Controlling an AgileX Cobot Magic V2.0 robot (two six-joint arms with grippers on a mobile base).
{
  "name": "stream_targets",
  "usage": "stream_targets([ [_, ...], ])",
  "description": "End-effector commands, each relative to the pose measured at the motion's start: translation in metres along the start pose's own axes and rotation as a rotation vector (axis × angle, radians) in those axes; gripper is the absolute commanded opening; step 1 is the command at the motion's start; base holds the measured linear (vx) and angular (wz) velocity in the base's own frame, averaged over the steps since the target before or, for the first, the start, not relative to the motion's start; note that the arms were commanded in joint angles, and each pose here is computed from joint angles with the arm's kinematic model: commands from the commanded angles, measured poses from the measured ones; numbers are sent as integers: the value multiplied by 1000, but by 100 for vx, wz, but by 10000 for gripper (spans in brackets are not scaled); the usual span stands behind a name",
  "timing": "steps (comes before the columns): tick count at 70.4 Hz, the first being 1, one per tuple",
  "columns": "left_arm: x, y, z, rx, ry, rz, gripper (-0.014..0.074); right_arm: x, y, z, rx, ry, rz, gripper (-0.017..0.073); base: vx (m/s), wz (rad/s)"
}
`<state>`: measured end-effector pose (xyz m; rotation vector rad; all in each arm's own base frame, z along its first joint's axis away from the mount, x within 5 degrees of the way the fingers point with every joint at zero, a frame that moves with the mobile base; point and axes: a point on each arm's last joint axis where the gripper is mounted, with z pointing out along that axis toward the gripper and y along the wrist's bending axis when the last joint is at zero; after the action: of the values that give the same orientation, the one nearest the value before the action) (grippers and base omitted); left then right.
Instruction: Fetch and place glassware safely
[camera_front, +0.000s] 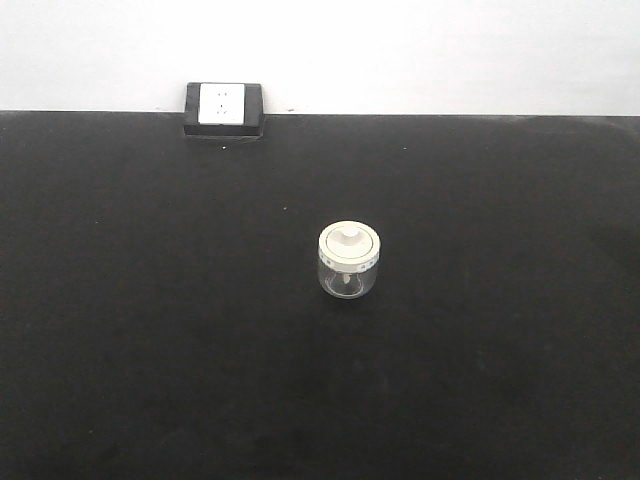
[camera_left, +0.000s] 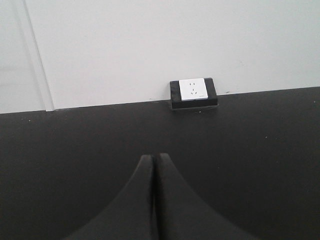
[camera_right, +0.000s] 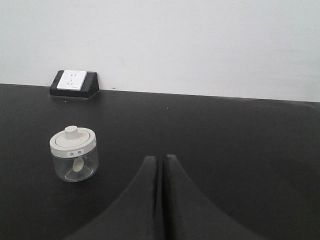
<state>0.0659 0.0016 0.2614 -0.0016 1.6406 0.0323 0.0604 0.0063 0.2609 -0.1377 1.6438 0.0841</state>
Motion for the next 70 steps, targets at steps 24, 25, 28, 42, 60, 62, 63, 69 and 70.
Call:
stream_targets([
  [24,24,-2,-6,17,-60,-76,-7,-13,1,-1,-6,-75,-18,-3,0,0],
  [25,25,-2,-7,17,-64,-77,-7,-13,1,-1,-6,-75,-18,-3,0,0],
  [28,35,-2,-7,19,-56,-85,-7,-13,1,-1,-6,-75,-18,-3,0,0],
  [42,71,-3,-5,17,-34,-88,-7,-13,1,-1,-6,-75,-18,-3,0,0],
  [60,78,-3,-4,16,1,-83,-7,-13,1,0,-6,-73,-18,-3,0,0],
  [62,78,-3,-4,16,1,-83,-7,-13,1,0,-6,-73,-18,-3,0,0],
  [63,78,-3,-4,16,1,-83,-7,-13,1,0,-6,-73,-18,-3,0,0],
  [69,78,-3,-4,16,1,-83,-7,-13,1,0,-6,-73,-18,-3,0,0],
  [70,78,-3,-4,16,1,-83,-7,-13,1,0,-6,-73,-18,-3,0,0],
])
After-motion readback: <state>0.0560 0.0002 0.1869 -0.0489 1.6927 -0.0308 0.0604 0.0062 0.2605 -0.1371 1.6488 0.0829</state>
